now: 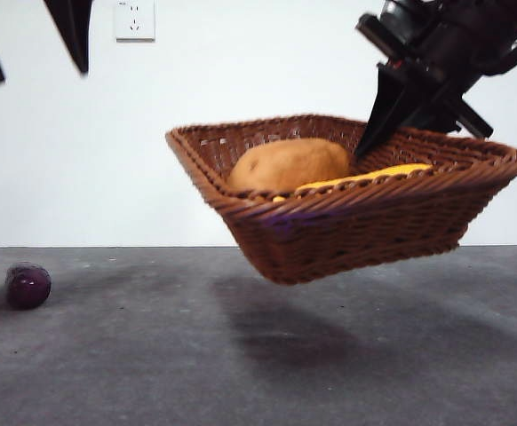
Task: Help me put the vegetables on the table into the basket
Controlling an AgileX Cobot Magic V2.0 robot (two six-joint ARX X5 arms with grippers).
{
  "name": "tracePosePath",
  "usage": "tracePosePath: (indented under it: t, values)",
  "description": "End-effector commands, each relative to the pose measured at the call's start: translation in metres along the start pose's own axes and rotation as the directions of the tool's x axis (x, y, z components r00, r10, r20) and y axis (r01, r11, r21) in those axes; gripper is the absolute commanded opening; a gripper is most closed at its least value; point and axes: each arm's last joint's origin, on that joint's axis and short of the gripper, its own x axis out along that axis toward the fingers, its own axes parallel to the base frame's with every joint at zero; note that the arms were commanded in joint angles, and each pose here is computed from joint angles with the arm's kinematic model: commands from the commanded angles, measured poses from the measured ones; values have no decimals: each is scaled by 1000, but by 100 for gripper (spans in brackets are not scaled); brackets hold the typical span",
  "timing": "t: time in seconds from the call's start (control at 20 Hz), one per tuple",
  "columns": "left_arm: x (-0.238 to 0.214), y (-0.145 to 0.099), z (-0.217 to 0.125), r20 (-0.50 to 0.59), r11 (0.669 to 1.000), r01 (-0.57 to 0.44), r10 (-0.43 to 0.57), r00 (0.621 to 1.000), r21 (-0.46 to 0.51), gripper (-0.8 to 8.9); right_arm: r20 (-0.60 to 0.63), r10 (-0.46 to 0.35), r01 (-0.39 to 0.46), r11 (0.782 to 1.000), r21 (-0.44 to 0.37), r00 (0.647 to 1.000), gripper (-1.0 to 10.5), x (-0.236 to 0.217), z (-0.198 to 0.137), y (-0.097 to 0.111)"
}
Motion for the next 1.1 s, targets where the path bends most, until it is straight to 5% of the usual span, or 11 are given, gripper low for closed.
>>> tracePosePath:
  t: [0.05, 0.45, 0.95, 1.1]
  values:
    - [36, 7, 1, -124, 992, -50, 36, 992, -113, 502, 40, 9, -8, 1000, -26, 999, -12, -11, 4, 4]
    - [139, 25, -9, -395, 935, -216, 92, 914, -281, 502, 3, -10, 11, 998, -62, 1000, -12, -20, -1, -1]
    - [196, 29, -19, -441, 920, -245, 91, 893, -306, 497, 1, -6, 6, 997, -73, 1000, -12, -21, -2, -2]
    - [198, 28, -17, -422, 921, -237, 90, 902, -310, 227, 2, -6, 6, 997, -75, 1000, -12, -21, -1, -2]
